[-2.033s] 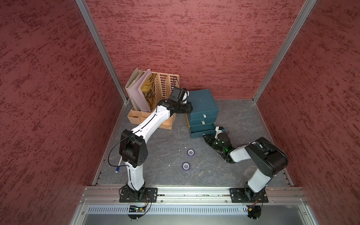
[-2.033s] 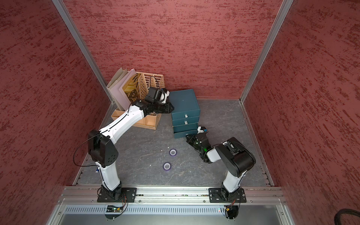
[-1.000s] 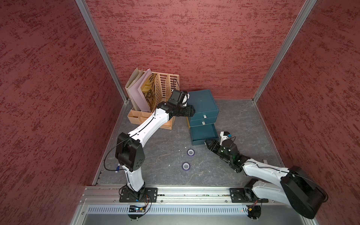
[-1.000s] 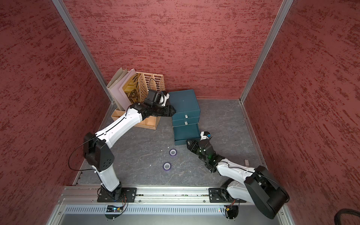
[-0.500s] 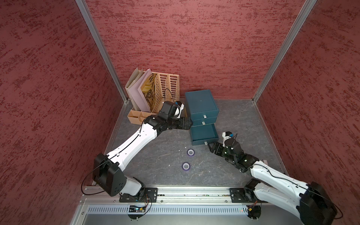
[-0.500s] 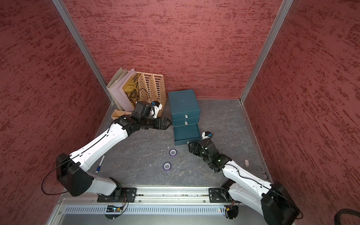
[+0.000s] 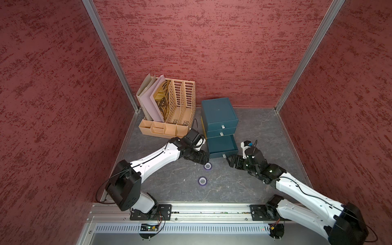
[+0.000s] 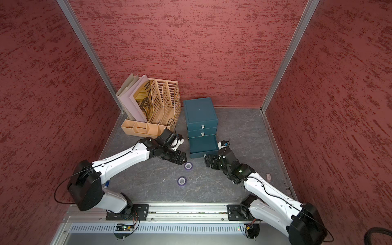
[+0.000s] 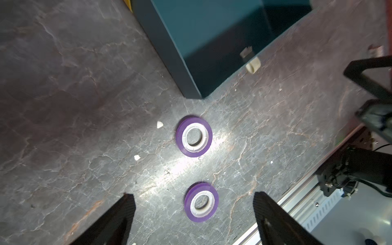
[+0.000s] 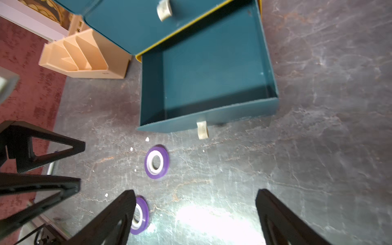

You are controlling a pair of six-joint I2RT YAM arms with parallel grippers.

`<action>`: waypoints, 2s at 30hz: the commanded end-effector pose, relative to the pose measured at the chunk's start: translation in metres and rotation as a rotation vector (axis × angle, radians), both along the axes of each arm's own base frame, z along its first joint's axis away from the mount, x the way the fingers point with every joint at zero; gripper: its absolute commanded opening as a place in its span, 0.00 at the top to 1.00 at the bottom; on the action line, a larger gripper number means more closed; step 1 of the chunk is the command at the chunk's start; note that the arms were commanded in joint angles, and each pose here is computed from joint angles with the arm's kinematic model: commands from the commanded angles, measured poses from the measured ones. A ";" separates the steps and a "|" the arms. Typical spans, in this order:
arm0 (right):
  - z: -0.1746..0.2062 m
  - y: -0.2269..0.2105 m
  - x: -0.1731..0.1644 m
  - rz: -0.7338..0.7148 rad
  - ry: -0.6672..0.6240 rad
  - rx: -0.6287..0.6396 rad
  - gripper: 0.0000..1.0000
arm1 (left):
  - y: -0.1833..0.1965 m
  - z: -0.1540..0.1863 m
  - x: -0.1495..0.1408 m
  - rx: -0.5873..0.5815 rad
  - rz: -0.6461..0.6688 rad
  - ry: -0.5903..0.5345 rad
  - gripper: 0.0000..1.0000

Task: Place the transparent tape into the drawer according to color
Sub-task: Pick up the tape at the center of the board.

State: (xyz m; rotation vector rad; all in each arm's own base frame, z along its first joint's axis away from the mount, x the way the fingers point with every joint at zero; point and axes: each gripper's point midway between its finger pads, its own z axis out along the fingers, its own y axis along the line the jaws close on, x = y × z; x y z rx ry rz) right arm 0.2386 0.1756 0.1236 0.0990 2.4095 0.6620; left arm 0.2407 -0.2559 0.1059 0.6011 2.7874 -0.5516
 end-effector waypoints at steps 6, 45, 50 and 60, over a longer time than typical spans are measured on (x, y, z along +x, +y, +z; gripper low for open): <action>0.000 -0.007 -0.007 0.007 0.007 -0.018 0.05 | 0.004 -0.040 0.000 0.229 -0.052 -0.015 0.24; 0.008 -0.035 -0.013 -0.088 -0.030 -0.044 0.04 | -0.007 -0.096 0.014 0.339 0.023 -0.073 0.40; 0.008 -0.036 -0.013 -0.089 -0.030 -0.046 0.04 | 0.002 -0.099 0.013 0.388 0.023 -0.068 0.48; 0.010 -0.037 -0.012 -0.093 -0.034 -0.053 0.04 | -0.001 -0.106 0.004 0.398 -0.020 0.009 0.83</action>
